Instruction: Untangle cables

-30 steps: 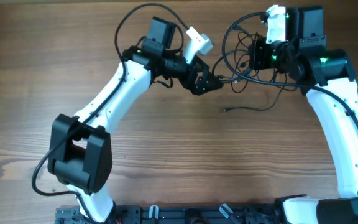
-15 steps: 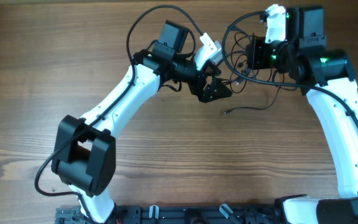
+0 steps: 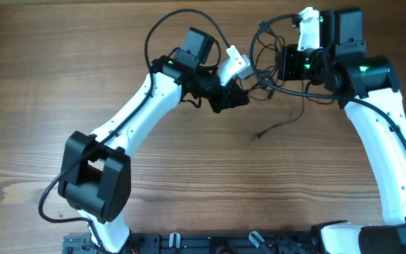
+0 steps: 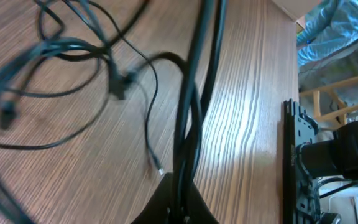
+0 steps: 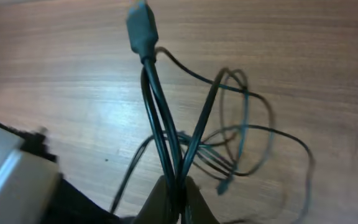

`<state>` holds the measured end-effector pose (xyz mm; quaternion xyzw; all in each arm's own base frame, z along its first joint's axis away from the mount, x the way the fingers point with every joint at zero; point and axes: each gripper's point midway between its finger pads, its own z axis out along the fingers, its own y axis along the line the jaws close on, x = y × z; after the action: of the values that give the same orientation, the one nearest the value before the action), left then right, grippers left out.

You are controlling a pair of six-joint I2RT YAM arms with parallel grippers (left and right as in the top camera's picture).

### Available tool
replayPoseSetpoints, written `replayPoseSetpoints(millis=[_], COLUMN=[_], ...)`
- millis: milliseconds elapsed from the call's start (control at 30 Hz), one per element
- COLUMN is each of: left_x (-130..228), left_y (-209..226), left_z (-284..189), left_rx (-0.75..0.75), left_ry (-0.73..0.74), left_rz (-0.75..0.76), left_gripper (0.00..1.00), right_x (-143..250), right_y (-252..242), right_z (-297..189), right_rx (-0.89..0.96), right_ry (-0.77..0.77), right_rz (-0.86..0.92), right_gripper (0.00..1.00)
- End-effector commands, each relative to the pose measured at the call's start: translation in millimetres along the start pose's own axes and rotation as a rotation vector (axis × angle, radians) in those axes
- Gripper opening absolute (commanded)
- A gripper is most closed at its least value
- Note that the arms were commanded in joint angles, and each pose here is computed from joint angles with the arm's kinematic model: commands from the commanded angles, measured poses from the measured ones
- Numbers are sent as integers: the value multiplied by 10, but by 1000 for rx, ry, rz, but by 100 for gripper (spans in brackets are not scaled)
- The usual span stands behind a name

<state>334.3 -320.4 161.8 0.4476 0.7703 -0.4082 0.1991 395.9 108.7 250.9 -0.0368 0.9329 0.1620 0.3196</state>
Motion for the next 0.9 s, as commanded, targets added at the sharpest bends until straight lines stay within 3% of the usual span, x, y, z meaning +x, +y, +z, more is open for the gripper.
replayPoseSetpoints(millis=[0, 67, 200, 233, 267, 333, 367, 500, 667, 733, 867], left_x=[188, 234, 300, 300, 299, 299, 301, 298, 93, -95, -424], left_y=[212, 254, 254, 255, 255, 255, 255, 254, 224, 213, 305], left_z=[-102, -155, -184, -187, -187, -188, -187, -188, -351, -594, -1236], left_rx=[-54, -59, -54, -55, -55, -55, -55, -54, -90, -136, -273], left_ry=[42, 48, 67, 67, 67, 67, 67, 67, 1, -69, -231], left_rz=[-68, -74, -83, -81, -80, -81, -81, -81, -16, 33, 30], left_gripper=[4, 4, 4, 4, 4, 4, 4, 4, 11, 22, 27], right_x=[-161, -127, -107, -93, -76, 1, 60, 203, 224, 263, 421], right_y=[-451, -725, -1036, -1107, -1154, -1300, -1372, -1315, -802, -544, -521], right_z=[-178, -266, -365, -364, -354, -318, -284, -9, 271, 297, 335], right_rx=[251, 402, 519, 531, 541, 589, 618, 545, 204, 47, 24], right_ry=[-87, -89, -91, -83, -74, -46, -21, 75, 132, 159, 213], right_rz=[48, 79, 119, 132, 140, 190, 207, 197, 97, 32, 31], right_gripper=[4, 4, 5, 18, 43, 70, 75, 77, 77, 79, 85])
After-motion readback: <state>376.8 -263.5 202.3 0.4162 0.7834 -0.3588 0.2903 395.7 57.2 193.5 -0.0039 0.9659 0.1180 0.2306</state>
